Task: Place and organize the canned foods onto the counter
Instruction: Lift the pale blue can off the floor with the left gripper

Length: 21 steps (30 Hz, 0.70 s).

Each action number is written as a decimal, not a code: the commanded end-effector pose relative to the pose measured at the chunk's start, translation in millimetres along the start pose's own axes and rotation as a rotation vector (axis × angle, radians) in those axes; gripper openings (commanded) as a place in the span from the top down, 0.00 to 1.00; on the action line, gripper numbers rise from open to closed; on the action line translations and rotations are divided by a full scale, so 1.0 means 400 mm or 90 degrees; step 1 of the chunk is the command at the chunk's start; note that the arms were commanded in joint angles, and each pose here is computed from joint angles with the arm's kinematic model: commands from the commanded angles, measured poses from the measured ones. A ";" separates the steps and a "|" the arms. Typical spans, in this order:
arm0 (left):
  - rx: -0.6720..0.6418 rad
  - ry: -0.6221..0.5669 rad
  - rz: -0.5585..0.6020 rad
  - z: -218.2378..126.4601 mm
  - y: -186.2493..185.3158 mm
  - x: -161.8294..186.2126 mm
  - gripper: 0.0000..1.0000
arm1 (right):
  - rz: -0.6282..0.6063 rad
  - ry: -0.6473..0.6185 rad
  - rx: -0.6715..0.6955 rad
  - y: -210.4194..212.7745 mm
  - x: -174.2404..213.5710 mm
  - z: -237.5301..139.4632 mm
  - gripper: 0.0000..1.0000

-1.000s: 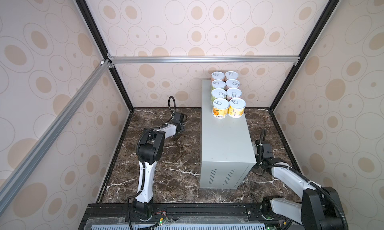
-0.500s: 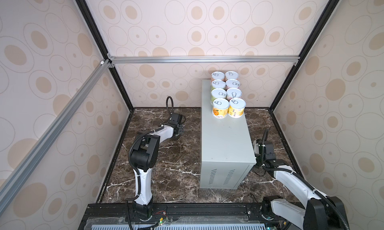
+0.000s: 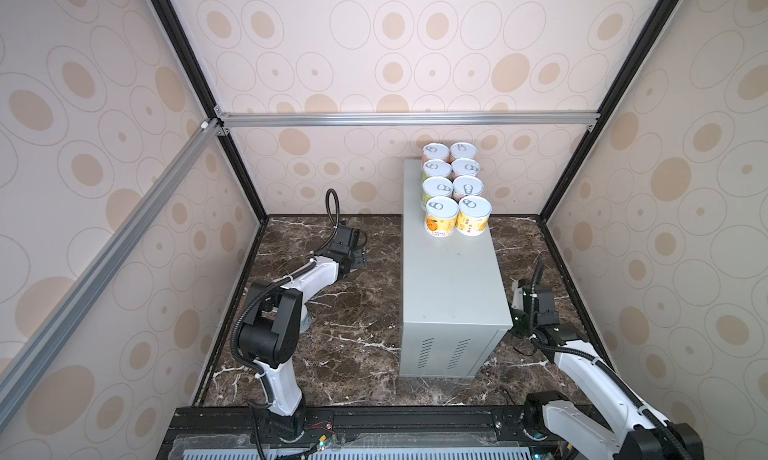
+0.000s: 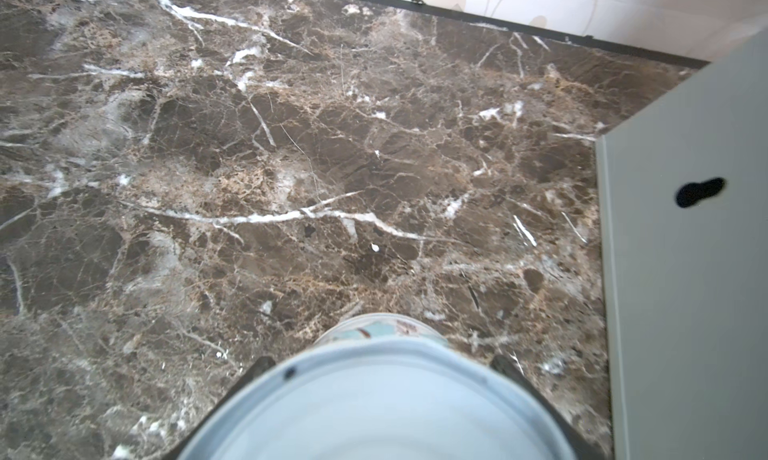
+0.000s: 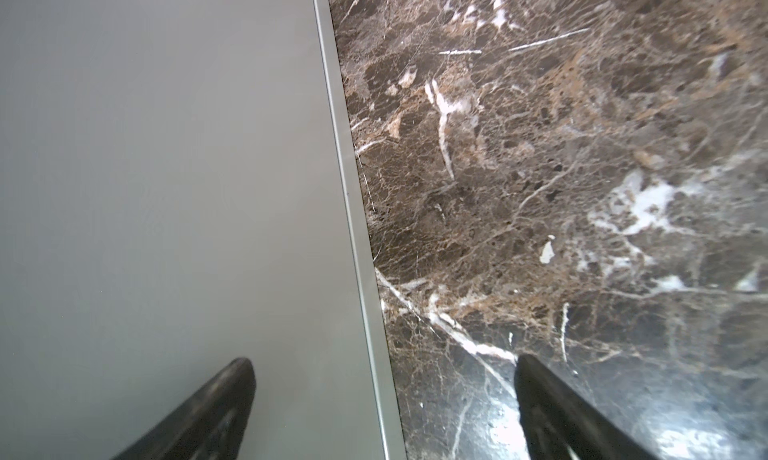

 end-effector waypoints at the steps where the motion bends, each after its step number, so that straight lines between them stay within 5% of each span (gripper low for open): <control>1: 0.056 -0.042 -0.017 -0.075 -0.039 -0.049 0.53 | -0.003 -0.015 0.009 0.005 -0.020 -0.025 0.00; 21: 0.176 -0.061 -0.025 -0.292 -0.040 0.003 0.54 | -0.021 -0.044 0.000 0.033 -0.046 -0.094 0.00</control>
Point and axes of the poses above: each gripper's point midway between its finger pads, its own z axis out along the fingers, its own y axis along the line the jaws close on, x = y × z, the point moved 1 cm from there along -z, back along the fingers, and after that the axes turned 8 degrees about -z, right-handed, at the moved point
